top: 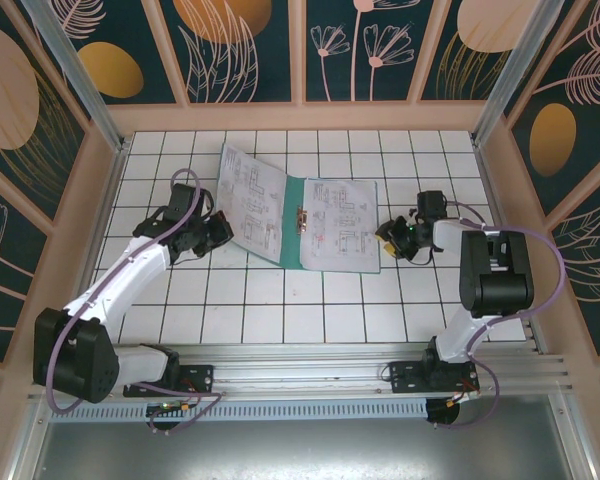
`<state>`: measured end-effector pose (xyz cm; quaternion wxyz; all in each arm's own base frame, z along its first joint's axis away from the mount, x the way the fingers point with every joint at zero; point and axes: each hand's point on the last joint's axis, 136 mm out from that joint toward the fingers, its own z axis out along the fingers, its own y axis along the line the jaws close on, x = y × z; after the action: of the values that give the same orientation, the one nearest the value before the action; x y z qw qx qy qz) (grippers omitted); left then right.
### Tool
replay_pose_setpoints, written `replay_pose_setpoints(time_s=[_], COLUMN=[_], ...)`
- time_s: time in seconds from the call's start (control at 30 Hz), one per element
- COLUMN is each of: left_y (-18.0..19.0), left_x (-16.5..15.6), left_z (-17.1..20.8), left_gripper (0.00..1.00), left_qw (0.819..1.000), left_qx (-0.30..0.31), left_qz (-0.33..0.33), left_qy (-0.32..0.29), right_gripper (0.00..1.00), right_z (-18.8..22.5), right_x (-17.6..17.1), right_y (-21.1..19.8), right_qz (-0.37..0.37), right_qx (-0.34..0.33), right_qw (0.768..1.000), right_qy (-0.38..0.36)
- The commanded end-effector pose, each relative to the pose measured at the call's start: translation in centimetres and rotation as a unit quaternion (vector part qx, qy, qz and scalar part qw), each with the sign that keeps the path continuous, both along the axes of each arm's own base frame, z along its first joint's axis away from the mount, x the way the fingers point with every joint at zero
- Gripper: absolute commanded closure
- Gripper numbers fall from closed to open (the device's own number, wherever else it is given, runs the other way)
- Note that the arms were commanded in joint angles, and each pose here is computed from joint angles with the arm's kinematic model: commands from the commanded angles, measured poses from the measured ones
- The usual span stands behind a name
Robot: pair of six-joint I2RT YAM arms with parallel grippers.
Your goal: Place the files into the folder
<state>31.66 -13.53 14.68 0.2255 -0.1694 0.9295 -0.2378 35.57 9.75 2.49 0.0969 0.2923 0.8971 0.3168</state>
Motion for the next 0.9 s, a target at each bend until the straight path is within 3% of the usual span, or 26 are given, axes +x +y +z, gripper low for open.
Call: replay_pose_setpoints(time_s=[0.0,0.6,0.87], left_y=[-0.3,-9.0,-14.8], left_x=[0.4,-0.3,-0.9], left_z=[1.9,7.4,7.4], left_gripper=[1.00,1.00,0.94], left_qw=[0.999,0.970,0.951], left_qx=[0.011,-0.036,-0.007], left_qz=[-0.028,-0.219,-0.293], left_qy=[-0.023,-0.100,-0.100], right_gripper=[0.59,0.80,0.86], right_z=[-1.2,-2.9,-3.6], right_x=[0.2,-0.4,-0.9], right_y=[0.6,3.7,4.4], right_qz=[-0.005,0.035,0.041], right_qx=[0.014,0.013,0.007], right_qw=[1.000,0.998,0.997], right_qy=[0.009,0.044,0.059])
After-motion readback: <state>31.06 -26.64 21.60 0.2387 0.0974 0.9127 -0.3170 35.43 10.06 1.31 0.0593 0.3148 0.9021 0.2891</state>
